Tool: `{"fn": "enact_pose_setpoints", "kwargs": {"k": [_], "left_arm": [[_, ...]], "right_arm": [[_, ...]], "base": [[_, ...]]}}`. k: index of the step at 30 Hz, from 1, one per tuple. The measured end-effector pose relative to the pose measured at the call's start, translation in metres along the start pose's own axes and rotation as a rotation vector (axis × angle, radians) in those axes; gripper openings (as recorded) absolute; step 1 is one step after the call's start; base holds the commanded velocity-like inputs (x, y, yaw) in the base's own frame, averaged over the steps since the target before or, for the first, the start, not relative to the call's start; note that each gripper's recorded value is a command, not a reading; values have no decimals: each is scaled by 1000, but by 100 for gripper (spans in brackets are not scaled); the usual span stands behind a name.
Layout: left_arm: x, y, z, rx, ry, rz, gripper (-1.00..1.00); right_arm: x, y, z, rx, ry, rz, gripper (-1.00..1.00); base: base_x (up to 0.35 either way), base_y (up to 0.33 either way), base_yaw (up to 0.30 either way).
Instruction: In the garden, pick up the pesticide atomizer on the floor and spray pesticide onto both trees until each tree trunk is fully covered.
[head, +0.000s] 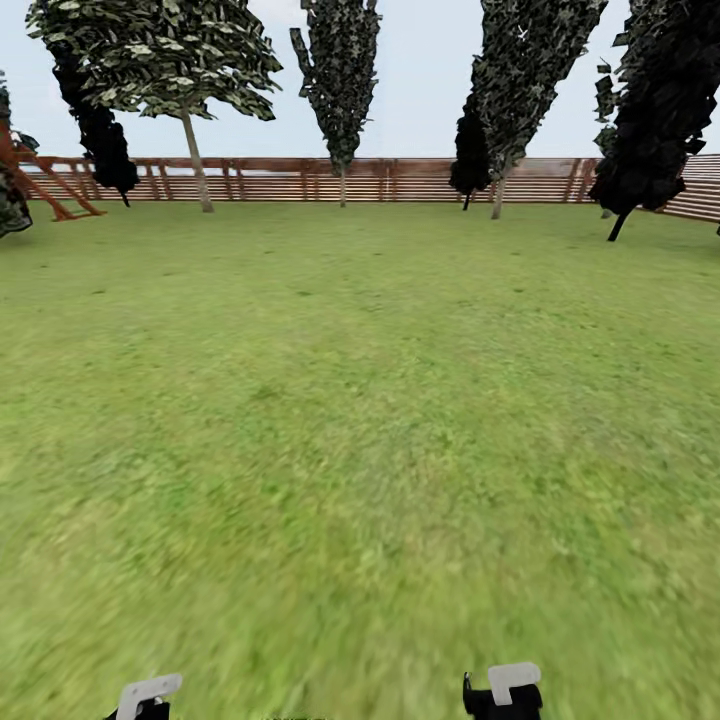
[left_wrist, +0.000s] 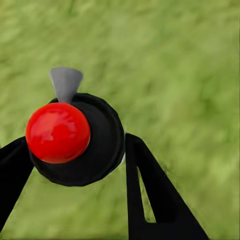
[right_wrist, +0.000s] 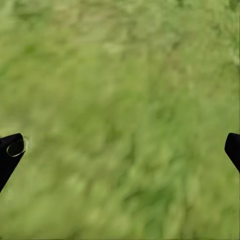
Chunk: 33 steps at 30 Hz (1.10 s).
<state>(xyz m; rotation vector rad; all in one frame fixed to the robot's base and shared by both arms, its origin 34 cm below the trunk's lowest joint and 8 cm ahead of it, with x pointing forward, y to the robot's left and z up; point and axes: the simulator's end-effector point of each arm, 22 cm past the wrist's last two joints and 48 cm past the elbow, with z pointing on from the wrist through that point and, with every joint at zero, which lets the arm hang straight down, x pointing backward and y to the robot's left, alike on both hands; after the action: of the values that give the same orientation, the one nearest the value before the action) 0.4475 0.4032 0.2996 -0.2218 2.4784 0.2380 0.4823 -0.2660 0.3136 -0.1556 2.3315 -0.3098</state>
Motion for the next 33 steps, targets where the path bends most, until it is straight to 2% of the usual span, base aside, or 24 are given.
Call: {"fn": "enact_pose_setpoints", "kwargs": {"k": [25,33], "left_arm": [[0,0,0,0,0,0,-100],[0,0,0,0,0,0,-100]], "right_arm": [[0,0,0,0,0,0,100],[0,1,0,-1,0,1,100]], "base": [[0,297,283],[11,45,283]]}}
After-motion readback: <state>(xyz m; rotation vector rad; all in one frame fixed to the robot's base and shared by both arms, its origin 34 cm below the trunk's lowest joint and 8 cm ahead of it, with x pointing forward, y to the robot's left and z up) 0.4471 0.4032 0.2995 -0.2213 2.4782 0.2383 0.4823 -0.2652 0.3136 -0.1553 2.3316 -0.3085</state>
